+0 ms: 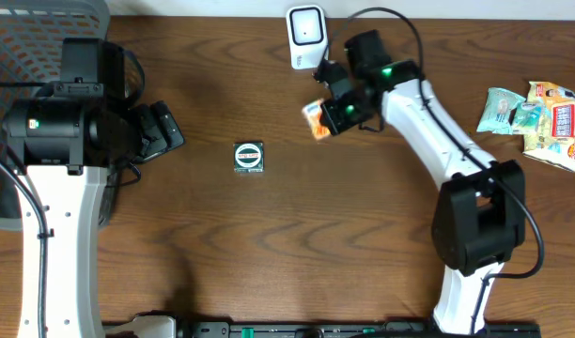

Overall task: Scan the item barcode
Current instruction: 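Hold the orange Kleenex pack up to the scanner window, then carry the Kleenex pack to the right table edge and release it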

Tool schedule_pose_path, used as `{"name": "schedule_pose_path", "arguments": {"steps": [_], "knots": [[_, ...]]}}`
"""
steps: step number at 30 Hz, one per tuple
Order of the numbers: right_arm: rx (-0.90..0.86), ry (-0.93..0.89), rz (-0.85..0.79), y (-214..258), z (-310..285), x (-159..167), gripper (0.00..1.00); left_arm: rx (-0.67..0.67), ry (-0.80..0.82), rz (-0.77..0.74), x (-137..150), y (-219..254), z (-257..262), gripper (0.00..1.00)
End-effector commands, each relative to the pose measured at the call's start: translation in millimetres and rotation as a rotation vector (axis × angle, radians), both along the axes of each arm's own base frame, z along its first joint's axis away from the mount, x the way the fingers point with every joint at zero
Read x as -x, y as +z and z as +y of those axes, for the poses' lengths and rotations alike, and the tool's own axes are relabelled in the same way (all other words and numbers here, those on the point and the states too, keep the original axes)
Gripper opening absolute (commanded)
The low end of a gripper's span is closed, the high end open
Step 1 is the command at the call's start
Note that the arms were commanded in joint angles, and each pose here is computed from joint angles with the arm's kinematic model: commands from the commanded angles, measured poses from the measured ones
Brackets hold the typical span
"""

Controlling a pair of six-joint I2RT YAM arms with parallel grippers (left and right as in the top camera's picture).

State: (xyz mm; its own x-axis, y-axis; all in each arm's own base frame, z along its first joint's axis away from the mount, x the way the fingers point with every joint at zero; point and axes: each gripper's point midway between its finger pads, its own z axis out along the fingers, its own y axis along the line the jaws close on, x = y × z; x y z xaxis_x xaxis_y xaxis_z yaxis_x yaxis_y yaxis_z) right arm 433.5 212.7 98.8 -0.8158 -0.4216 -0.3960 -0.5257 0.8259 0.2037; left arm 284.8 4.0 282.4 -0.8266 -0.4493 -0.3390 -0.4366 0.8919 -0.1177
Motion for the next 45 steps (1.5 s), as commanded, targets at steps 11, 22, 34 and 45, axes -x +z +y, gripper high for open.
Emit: {"name": "schedule_pose_path", "arguments": {"steps": [11, 22, 34, 45], "knots": [[0.283, -0.199, -0.478, 59, -29, -124, 0.01, -0.007, 0.012, 0.006, 0, -2, 3, 0.97], [0.451, 0.057, -0.748, 56, 11, -204, 0.01, -0.007, 0.012, 0.006, 0, -2, 3, 0.98], [0.759, 0.337, -0.881, 63, 27, -209, 0.01, -0.007, 0.012, 0.006, 0, -2, 3, 0.97], [0.714, 0.229, -0.847, 68, 17, -206, 0.01, -0.007, 0.012, 0.006, 0, -2, 3, 0.98]]}}
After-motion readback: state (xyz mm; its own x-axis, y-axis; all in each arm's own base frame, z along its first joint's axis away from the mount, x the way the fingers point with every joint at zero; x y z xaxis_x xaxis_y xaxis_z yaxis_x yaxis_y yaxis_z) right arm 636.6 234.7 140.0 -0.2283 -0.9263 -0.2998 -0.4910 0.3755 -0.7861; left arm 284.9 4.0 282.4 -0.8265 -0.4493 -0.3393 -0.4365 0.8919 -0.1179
